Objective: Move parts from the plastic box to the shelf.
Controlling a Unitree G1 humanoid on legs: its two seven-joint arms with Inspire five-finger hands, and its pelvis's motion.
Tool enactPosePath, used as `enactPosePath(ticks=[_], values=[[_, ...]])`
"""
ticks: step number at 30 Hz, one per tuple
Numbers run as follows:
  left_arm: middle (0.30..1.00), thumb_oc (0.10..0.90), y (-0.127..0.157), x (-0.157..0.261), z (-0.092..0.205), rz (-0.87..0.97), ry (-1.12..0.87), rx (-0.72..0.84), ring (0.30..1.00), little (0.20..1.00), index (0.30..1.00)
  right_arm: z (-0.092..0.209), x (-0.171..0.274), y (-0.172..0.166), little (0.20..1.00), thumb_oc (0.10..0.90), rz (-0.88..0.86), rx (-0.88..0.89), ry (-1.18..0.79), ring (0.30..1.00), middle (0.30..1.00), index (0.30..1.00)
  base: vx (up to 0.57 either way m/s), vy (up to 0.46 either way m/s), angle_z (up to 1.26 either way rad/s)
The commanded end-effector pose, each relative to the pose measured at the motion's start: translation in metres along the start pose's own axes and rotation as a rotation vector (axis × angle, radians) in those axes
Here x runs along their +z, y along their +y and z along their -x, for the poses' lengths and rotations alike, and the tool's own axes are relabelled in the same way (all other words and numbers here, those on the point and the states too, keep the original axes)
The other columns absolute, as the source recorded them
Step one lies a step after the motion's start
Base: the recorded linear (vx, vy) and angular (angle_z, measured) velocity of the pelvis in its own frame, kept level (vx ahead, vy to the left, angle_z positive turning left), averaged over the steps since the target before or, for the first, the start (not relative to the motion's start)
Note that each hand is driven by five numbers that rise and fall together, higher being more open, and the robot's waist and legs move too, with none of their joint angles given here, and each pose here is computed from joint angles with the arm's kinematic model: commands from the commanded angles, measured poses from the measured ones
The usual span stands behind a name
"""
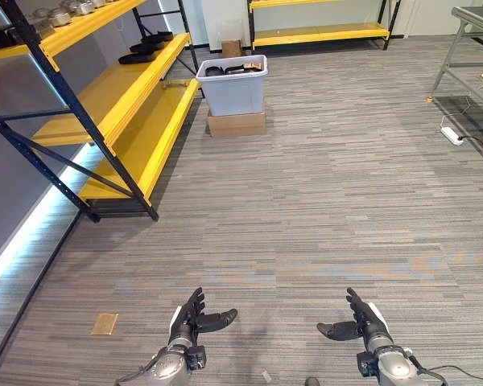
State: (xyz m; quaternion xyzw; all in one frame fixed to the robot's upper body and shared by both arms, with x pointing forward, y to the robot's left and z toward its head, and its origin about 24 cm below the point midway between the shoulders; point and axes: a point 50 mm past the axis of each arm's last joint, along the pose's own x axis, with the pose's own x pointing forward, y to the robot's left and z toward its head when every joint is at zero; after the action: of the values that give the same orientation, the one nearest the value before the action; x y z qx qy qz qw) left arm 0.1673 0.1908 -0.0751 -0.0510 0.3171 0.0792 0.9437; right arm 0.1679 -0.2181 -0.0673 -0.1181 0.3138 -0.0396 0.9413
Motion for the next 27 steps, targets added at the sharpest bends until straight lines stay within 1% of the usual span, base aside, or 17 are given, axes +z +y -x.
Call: enactPosePath(ticks=[1, 10, 15, 17, 24, 26, 27], values=[[1.000, 0.900, 0.010, 0.049, -0.009, 0.007, -0.204, 0.004, 1.000, 1.000, 1.000, -0.011, 0.045, -0.005, 1.000, 0.900, -0.010, -0.016, -0.196, 1.000, 1.000, 1.000, 0.00, 0.000, 0.00], [1.000, 0.900, 0.012, 0.054, -0.010, -0.015, -0.225, 0.012, 1.000, 1.000, 1.000, -0.011, 0.048, -0.006, 1.000, 0.900, 0.001, -0.024, -0.211, 1.000, 1.000, 1.000, 0.00, 0.000, 0.00], [1.000, 0.900, 0.011, 0.058, -0.010, -0.026, -0.239, 0.007, 1.000, 1.000, 1.000, -0.011, 0.046, -0.007, 1.000, 0.900, -0.053, -0.022, -0.200, 1.000, 1.000, 1.000, 0.01, 0.003, 0.00], [1.000, 0.900, 0.013, 0.064, -0.009, -0.038, -0.260, 0.003, 1.000, 1.000, 1.000, -0.011, 0.053, -0.010, 1.000, 0.900, -0.033, -0.026, -0.230, 1.000, 1.000, 1.000, 0.04, 0.018, 0.02], [1.000, 0.900, 0.015, 0.076, -0.012, -0.033, -0.297, 0.016, 1.000, 1.000, 1.000, -0.012, 0.067, -0.011, 1.000, 0.900, -0.052, -0.027, -0.282, 1.000, 1.000, 1.000, -0.01, 0.032, 0.04], [1.000, 0.900, 0.014, 0.086, -0.011, -0.032, -0.336, 0.008, 1.000, 1.000, 1.000, -0.013, 0.081, -0.015, 1.000, 0.900, -0.008, -0.029, -0.336, 1.000, 1.000, 1.000, -0.06, 0.136, 0.01], [1.000, 0.900, 0.014, 0.088, -0.010, -0.035, -0.345, 0.004, 1.000, 1.000, 1.000, -0.013, 0.084, -0.016, 1.000, 0.900, -0.024, -0.032, -0.349, 1.000, 1.000, 1.000, -0.01, 0.109, 0.01]])
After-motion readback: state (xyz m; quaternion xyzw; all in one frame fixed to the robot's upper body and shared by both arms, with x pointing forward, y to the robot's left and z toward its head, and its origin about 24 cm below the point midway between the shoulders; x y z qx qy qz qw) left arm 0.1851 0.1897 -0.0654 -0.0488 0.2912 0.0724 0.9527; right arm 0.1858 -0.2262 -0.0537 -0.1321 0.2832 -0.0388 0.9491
